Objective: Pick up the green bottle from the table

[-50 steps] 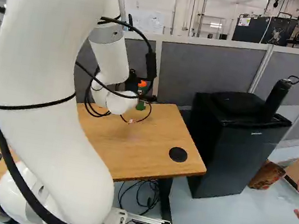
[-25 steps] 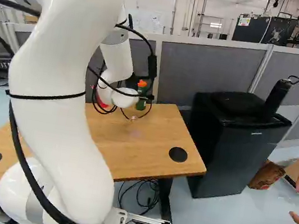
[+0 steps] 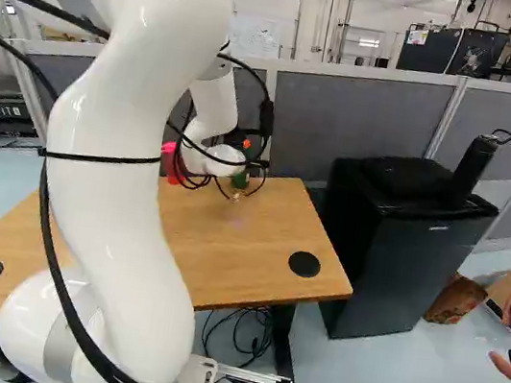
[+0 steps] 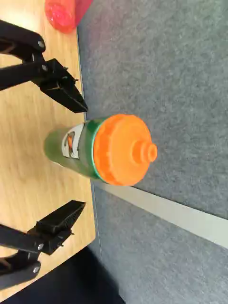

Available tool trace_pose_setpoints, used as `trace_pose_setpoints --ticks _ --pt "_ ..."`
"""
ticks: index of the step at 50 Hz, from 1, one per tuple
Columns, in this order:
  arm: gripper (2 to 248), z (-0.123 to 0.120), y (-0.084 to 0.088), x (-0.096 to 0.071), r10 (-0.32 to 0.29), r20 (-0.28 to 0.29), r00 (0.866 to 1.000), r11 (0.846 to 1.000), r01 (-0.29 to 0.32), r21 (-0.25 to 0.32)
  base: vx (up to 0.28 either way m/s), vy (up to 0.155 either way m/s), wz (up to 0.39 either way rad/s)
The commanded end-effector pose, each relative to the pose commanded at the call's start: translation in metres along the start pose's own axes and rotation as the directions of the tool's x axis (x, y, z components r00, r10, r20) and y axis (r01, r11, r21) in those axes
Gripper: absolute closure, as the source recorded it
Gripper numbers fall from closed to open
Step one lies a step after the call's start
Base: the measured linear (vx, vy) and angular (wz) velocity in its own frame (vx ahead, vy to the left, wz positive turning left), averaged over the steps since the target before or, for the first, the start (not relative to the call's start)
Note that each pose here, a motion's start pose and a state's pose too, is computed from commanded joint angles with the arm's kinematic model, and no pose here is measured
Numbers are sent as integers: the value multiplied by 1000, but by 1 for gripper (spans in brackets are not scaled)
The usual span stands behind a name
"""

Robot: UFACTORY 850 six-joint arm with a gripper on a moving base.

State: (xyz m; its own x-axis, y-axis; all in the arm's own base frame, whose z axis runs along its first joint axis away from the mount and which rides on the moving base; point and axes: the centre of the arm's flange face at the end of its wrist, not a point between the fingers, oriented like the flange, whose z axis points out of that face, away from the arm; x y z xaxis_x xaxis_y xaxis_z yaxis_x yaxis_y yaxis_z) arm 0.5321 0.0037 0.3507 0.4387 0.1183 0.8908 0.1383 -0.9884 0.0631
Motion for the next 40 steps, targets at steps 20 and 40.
trace_pose_setpoints --ticks 20,40 --pt "44 22 3 8 -2 -14 1000 1000 2 -1 0 0 0" --pt "137 19 3 13 -3 -23 1000 1000 3 -2 0 0 0"
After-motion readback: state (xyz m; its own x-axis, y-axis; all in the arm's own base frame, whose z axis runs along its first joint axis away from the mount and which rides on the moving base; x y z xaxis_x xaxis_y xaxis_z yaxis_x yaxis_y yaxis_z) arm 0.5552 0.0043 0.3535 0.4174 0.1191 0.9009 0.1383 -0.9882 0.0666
